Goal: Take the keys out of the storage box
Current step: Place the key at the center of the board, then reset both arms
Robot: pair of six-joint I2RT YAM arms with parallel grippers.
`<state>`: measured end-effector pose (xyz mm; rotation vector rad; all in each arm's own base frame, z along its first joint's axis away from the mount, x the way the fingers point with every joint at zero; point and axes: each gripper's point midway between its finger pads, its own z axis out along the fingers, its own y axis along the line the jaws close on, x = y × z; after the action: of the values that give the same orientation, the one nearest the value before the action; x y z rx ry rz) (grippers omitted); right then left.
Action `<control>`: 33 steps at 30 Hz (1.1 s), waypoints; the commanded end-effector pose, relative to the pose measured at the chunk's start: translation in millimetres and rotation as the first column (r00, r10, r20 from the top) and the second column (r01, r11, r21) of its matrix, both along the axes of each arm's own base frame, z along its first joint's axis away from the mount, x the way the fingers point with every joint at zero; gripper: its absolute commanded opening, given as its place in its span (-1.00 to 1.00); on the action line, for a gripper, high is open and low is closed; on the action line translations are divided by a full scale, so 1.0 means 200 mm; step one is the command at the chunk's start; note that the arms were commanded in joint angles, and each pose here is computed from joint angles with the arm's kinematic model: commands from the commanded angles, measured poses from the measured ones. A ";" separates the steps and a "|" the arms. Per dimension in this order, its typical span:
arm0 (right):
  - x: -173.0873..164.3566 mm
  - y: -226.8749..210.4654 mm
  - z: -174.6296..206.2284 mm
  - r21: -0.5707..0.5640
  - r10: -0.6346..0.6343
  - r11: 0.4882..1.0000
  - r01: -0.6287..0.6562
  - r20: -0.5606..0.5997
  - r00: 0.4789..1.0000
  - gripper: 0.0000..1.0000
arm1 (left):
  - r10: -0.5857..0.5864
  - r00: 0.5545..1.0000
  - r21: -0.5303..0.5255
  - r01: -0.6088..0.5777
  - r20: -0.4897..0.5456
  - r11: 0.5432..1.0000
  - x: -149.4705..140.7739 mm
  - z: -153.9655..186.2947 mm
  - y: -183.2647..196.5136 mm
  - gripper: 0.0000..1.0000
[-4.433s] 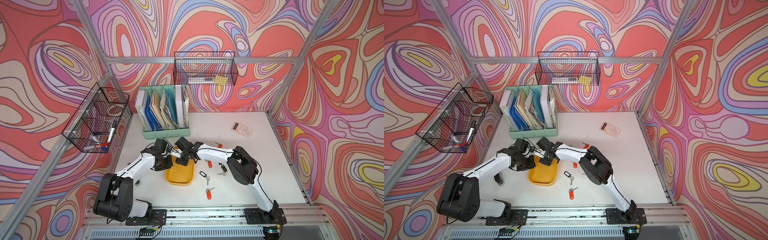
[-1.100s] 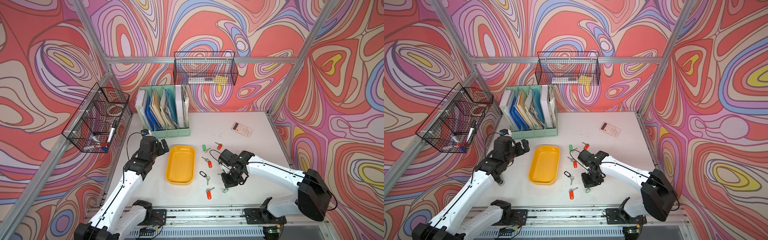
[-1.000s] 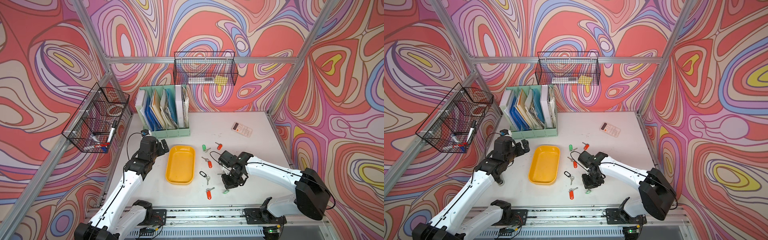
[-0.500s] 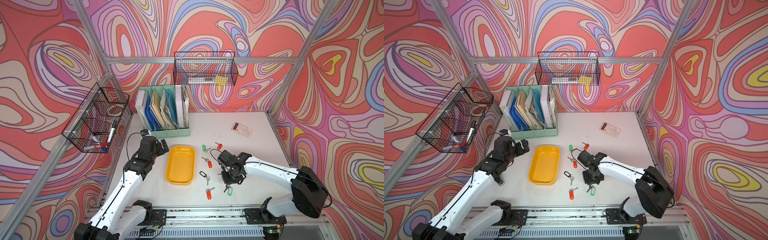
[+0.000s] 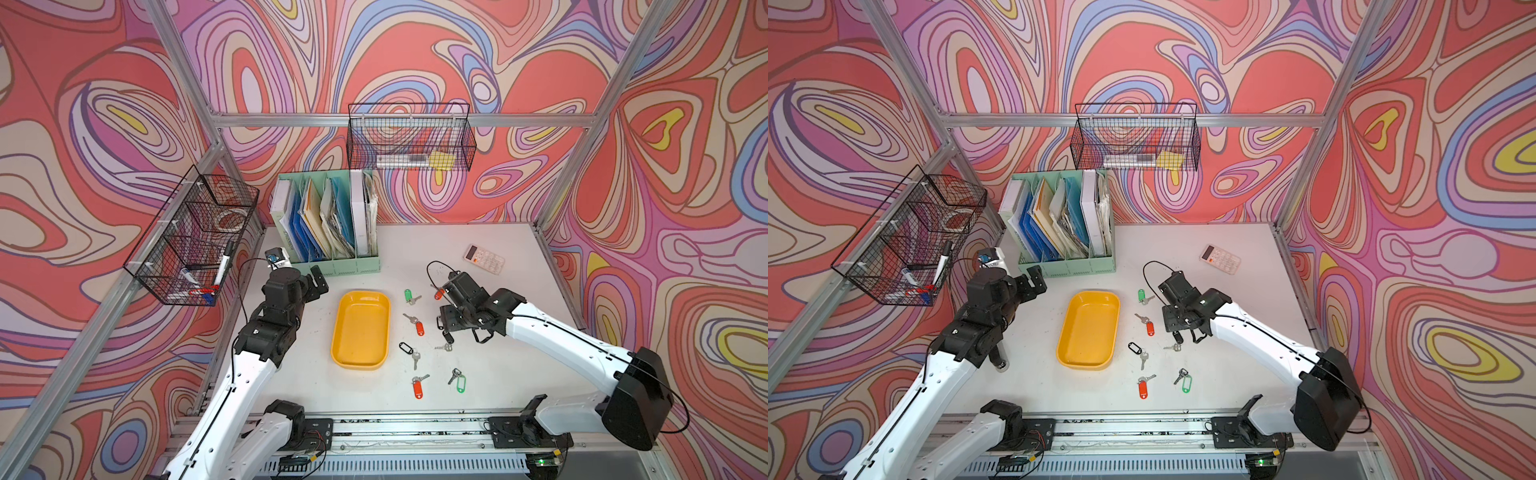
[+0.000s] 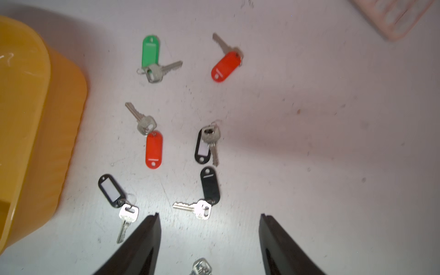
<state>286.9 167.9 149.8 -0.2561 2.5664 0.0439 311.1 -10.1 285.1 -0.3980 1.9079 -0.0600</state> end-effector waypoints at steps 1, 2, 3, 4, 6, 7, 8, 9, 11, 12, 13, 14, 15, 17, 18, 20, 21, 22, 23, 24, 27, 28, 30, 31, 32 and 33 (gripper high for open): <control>0.20 -0.05 0.22 -0.044 -0.011 0.999 0.022 0.240 0.971 0.52 | 0.061 0.995 0.064 -0.066 0.083 0.996 -0.05 0.13 0.09 0.98; 0.24 -0.07 0.26 -0.047 -0.021 0.998 0.035 0.277 0.961 0.57 | 0.071 0.994 0.075 -0.077 0.086 0.994 -0.06 0.13 0.10 0.99; 0.26 -0.09 0.29 -0.047 -0.028 0.998 0.044 0.305 0.952 0.61 | 0.078 0.993 0.086 -0.085 0.088 0.993 -0.07 0.12 0.11 0.98; 0.28 -0.12 0.31 -0.050 -0.040 0.997 0.060 0.328 0.944 0.64 | 0.082 0.993 0.095 -0.091 0.088 0.991 -0.08 0.12 0.12 0.98; 0.33 -0.19 0.36 -0.057 -0.078 0.992 0.108 0.390 0.918 0.72 | 0.096 0.992 0.120 -0.105 0.083 0.987 -0.09 0.09 0.14 0.98; 0.35 -0.22 0.38 -0.057 -0.094 0.990 0.129 0.416 0.905 0.75 | 0.107 0.991 0.129 -0.116 0.080 0.985 -0.10 0.08 0.15 0.99; 0.37 -0.27 0.41 -0.051 -0.121 0.986 0.161 0.450 0.885 0.81 | 0.124 0.989 0.140 -0.133 0.075 0.981 -0.10 0.05 0.17 0.98; 0.39 -0.32 0.42 -0.038 -0.154 0.980 0.196 0.482 0.862 0.87 | 0.144 0.987 0.151 -0.153 0.069 0.977 -0.11 0.03 0.19 0.98; 0.41 -0.41 0.44 0.004 -0.223 0.965 0.261 0.533 0.816 0.96 | 0.172 0.984 0.174 -0.179 0.054 0.969 -0.11 -0.03 0.21 0.98; 0.42 -0.47 0.43 0.029 -0.264 0.954 0.297 0.550 0.793 0.96 | 0.180 0.981 0.179 -0.190 0.071 0.965 -0.10 -0.03 0.22 0.98; 0.42 -0.52 0.42 0.050 -0.296 0.944 0.325 0.561 0.773 0.96 | 0.183 0.981 0.193 -0.193 0.069 0.962 -0.10 -0.05 0.22 0.98; 0.43 -0.56 0.40 0.064 -0.327 0.932 0.355 0.570 0.754 0.97 | 0.182 0.981 0.217 -0.192 0.064 0.957 -0.09 -0.07 0.23 0.98; 0.43 -0.60 0.37 0.071 -0.351 0.922 0.382 0.575 0.739 0.97 | 0.187 0.981 0.241 -0.195 0.058 0.951 -0.08 -0.10 0.24 0.98; 0.43 -0.65 0.31 0.058 -0.366 0.910 0.411 0.577 0.730 0.97 | 0.228 0.973 0.275 -0.231 0.045 0.933 -0.09 -0.16 0.27 0.99; 0.44 -0.68 0.29 0.047 -0.379 0.899 0.435 0.581 0.720 0.97 | 0.246 0.968 0.288 -0.247 0.040 0.925 -0.09 -0.18 0.29 0.98; 0.43 -0.75 0.21 0.011 -0.402 0.870 0.492 0.593 0.698 0.96 | 0.272 0.962 0.327 -0.262 0.018 0.908 -0.09 -0.24 0.31 0.99; 0.44 -0.77 0.19 -0.007 -0.404 0.861 0.508 0.598 0.692 0.96 | 0.277 0.961 0.340 -0.263 0.008 0.903 -0.09 -0.27 0.31 0.98; 0.44 -0.80 0.15 -0.025 -0.402 0.854 0.519 0.601 0.691 0.96 | 0.280 0.960 0.358 -0.261 -0.004 0.897 -0.08 -0.30 0.32 0.99; 0.45 -0.81 0.12 -0.040 -0.395 0.851 0.523 0.607 0.689 0.97 | 0.291 0.957 0.373 -0.264 -0.017 0.890 -0.08 -0.34 0.33 0.98; 0.45 -0.83 0.10 -0.048 -0.394 0.848 0.528 0.610 0.688 0.96 | 0.301 0.953 0.380 -0.268 -0.029 0.885 -0.08 -0.37 0.33 0.98; 0.47 -0.87 0.03 -0.059 -0.382 0.845 0.531 0.628 0.678 0.97 | 0.314 0.948 0.396 -0.269 -0.051 0.878 -0.06 -0.44 0.34 0.98; 0.48 -0.87 0.01 -0.068 -0.365 0.851 0.521 0.638 0.678 0.96 | 0.310 0.947 0.415 -0.250 -0.083 0.875 -0.07 -0.52 0.34 0.98; 0.49 -0.88 -0.02 -0.064 -0.345 0.856 0.512 0.667 0.661 0.97 | 0.301 0.947 0.432 -0.226 -0.112 0.873 -0.07 -0.59 0.33 0.98; 0.49 -0.89 -0.04 -0.052 -0.341 0.861 0.507 0.681 0.648 0.96 | 0.296 0.947 0.439 -0.216 -0.122 0.872 -0.06 -0.62 0.33 0.98; 0.50 -0.89 -0.05 -0.034 -0.341 0.863 0.503 0.696 0.632 0.96 | 0.292 0.947 0.444 -0.205 -0.137 0.872 -0.06 -0.65 0.32 0.98; 0.50 -0.90 -0.06 -0.022 -0.339 0.867 0.497 0.706 0.622 0.96 | 0.285 0.947 0.447 -0.193 -0.147 0.873 -0.05 -0.67 0.32 0.98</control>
<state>374.1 -11.5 115.6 0.2231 1.9619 -0.4914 295.6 51.6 151.8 -0.3498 2.0146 0.5669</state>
